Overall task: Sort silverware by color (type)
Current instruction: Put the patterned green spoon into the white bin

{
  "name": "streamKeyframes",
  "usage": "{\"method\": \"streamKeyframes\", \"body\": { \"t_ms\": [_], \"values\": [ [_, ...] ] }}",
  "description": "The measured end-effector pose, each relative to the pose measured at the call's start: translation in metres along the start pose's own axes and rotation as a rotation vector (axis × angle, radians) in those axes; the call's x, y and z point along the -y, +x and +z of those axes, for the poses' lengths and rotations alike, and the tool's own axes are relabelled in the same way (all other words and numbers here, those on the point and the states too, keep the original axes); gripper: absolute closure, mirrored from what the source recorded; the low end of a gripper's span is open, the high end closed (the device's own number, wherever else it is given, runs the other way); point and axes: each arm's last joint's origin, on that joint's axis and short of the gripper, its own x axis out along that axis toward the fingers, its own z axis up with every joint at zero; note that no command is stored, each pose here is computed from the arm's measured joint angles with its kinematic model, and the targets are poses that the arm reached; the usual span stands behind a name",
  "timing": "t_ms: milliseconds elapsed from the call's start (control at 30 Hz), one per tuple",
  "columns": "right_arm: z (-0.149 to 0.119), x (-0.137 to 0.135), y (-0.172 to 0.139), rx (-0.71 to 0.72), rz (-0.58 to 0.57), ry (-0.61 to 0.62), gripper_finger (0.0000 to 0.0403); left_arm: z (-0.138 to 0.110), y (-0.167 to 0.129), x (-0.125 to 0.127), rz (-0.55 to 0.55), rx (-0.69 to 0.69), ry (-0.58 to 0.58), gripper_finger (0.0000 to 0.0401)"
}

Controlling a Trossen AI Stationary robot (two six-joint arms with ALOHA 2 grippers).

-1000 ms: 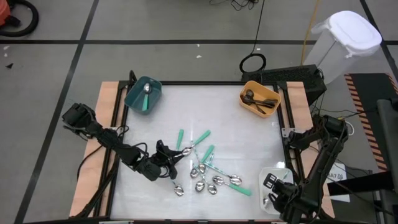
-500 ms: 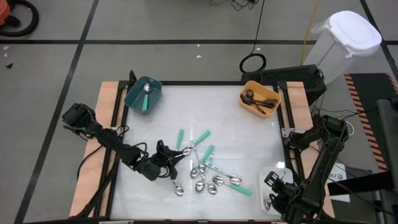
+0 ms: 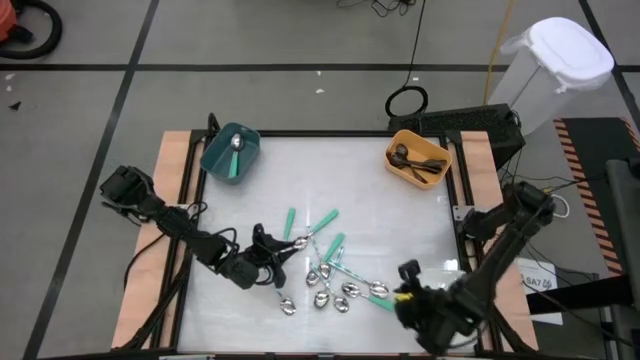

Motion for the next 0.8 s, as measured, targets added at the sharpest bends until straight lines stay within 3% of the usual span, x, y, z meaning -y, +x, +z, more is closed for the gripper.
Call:
{"method": "streamKeyframes", "body": {
  "t_ms": [233,567,667,800],
  "values": [
    [0.022,0.029,0.039,0.108,0.005,0.334,0.0321,0.002,0.004,-0.003,0.005,-0.007,0.036,0.0313],
    [0.016,0.057,0.078,0.080,0.011,0.743,0.0303,0.002,0.004,-0.003,0.002,-0.009,0.100,0.0313],
    [0.014,0.056,0.084,0.087,0.023,0.811,0.0280,0.002,0.004,-0.003,0.002,-0.009,0.106,0.0313],
    [0.014,0.048,0.100,0.051,0.014,0.805,0.0246,0.002,0.004,-0.003,0.001,-0.009,0.103,0.0313]
  ]
}}
